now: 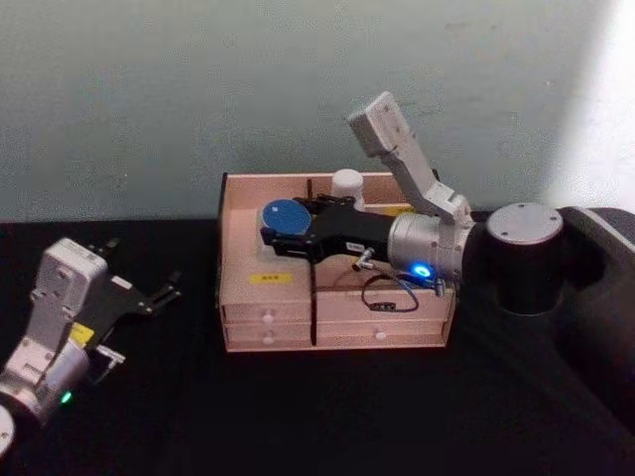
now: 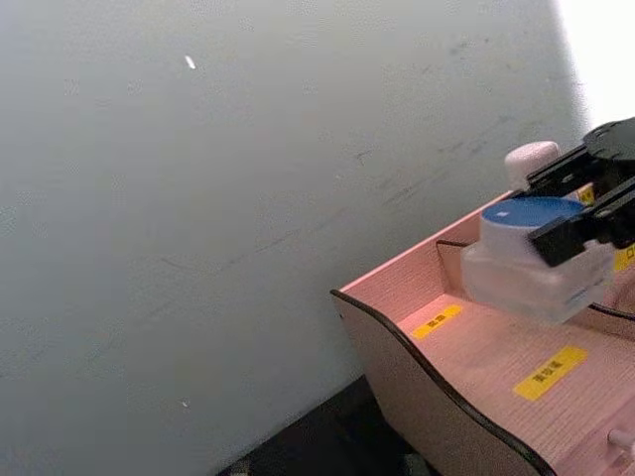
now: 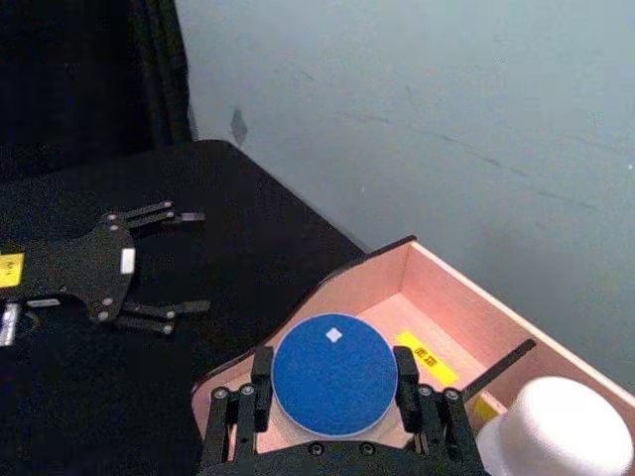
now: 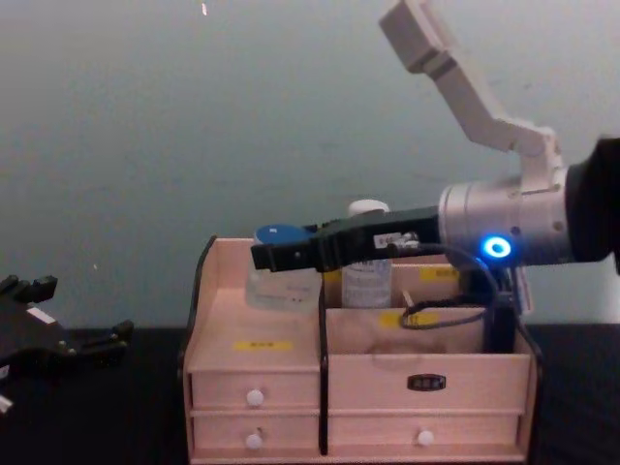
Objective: Pick up the facial cleanser and watermelon frost from the table and place them into the tiered storage box.
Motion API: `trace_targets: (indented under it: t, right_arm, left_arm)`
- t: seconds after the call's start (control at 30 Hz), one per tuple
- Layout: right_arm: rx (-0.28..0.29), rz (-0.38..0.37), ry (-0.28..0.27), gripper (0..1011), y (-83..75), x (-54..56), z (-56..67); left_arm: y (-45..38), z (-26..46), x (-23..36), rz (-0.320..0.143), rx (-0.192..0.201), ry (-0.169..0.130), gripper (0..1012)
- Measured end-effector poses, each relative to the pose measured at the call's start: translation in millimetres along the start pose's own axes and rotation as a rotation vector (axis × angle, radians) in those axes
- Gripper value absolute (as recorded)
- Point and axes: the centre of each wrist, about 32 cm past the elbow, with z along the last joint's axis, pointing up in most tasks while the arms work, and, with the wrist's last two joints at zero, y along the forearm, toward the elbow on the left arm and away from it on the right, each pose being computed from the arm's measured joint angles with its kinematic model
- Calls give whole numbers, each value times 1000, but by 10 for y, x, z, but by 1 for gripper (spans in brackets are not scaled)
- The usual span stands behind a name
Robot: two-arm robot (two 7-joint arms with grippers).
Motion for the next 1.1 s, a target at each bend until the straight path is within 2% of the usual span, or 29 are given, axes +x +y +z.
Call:
trace_targets:
  t: [0.43,1.1]
  right_arm:
    - [-28,-27,9,721,254,43,-36]
    - [-43,-39,11,721,297,48,-72]
  left_arm:
    - [0,0,0,0,0,0,1001]
    - [0,0,0,0,0,0,1001]
